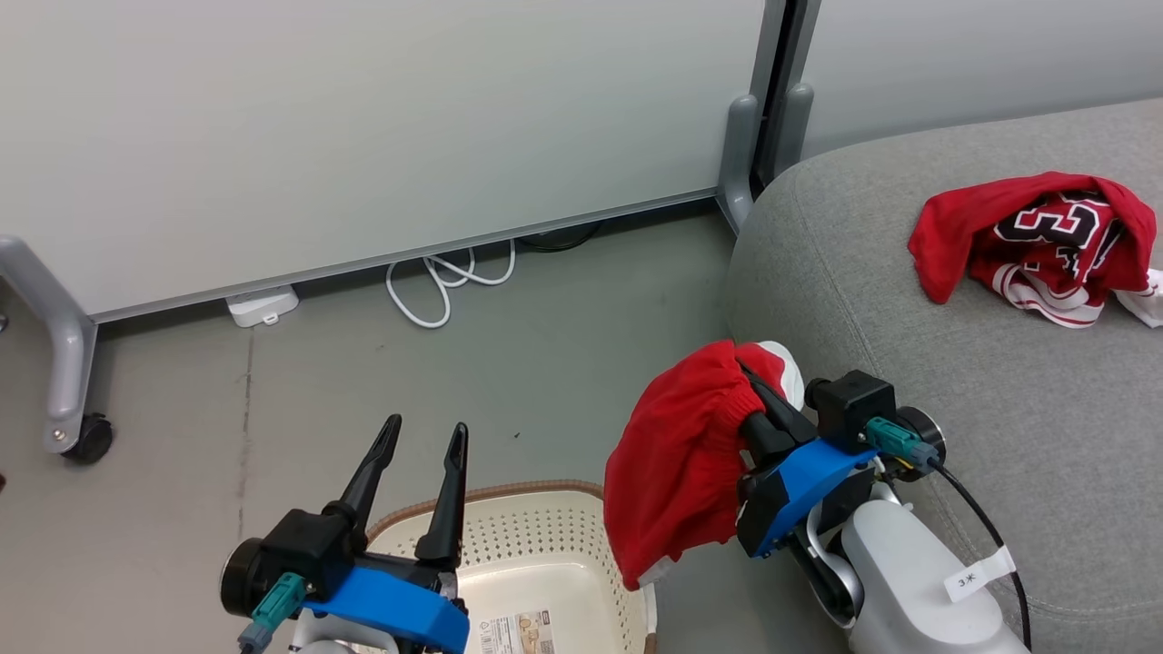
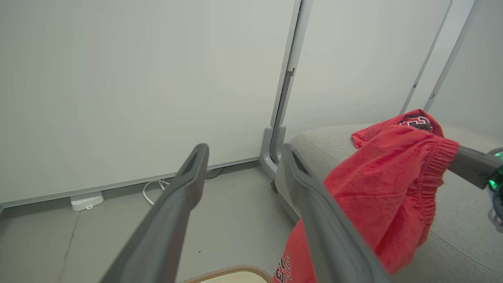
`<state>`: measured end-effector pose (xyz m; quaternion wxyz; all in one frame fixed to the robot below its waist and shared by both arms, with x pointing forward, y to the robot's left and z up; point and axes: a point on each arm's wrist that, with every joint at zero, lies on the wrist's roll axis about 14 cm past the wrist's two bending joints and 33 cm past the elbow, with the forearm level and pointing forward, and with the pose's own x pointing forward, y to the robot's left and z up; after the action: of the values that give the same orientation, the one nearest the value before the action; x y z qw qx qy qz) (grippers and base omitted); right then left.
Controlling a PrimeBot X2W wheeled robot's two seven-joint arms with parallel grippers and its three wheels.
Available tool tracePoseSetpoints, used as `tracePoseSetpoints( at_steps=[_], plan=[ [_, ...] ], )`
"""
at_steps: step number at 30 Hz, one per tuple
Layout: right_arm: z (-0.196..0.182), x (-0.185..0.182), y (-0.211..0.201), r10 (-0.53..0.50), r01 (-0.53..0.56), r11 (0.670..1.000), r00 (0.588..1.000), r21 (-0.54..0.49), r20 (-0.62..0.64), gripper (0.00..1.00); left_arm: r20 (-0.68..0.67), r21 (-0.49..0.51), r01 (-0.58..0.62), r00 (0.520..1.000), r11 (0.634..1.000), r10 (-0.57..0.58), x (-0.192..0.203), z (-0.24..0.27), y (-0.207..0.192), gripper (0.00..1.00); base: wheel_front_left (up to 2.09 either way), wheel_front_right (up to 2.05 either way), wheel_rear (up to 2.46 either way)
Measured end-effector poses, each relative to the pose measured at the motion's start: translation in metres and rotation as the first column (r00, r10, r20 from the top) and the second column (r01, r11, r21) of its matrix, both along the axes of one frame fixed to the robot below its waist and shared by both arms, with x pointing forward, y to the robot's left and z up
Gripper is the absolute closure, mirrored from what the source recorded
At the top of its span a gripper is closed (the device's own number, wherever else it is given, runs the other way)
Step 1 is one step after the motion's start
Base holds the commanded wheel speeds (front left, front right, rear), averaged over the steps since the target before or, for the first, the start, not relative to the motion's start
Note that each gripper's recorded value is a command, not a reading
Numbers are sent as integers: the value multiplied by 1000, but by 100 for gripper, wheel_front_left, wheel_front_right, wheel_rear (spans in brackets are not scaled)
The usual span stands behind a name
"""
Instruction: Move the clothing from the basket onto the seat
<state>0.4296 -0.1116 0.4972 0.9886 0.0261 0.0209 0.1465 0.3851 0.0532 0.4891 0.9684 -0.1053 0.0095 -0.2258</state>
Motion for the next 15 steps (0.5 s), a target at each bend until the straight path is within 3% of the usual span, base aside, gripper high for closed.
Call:
tracePoseSetpoints(
  at_steps=[15],
  plan=[
    [10,-12,-34,-92,91,995,995,32,28,100,-9,-4,105,994,994,-105,4,-7,-39,0,0,0,0]
  ],
)
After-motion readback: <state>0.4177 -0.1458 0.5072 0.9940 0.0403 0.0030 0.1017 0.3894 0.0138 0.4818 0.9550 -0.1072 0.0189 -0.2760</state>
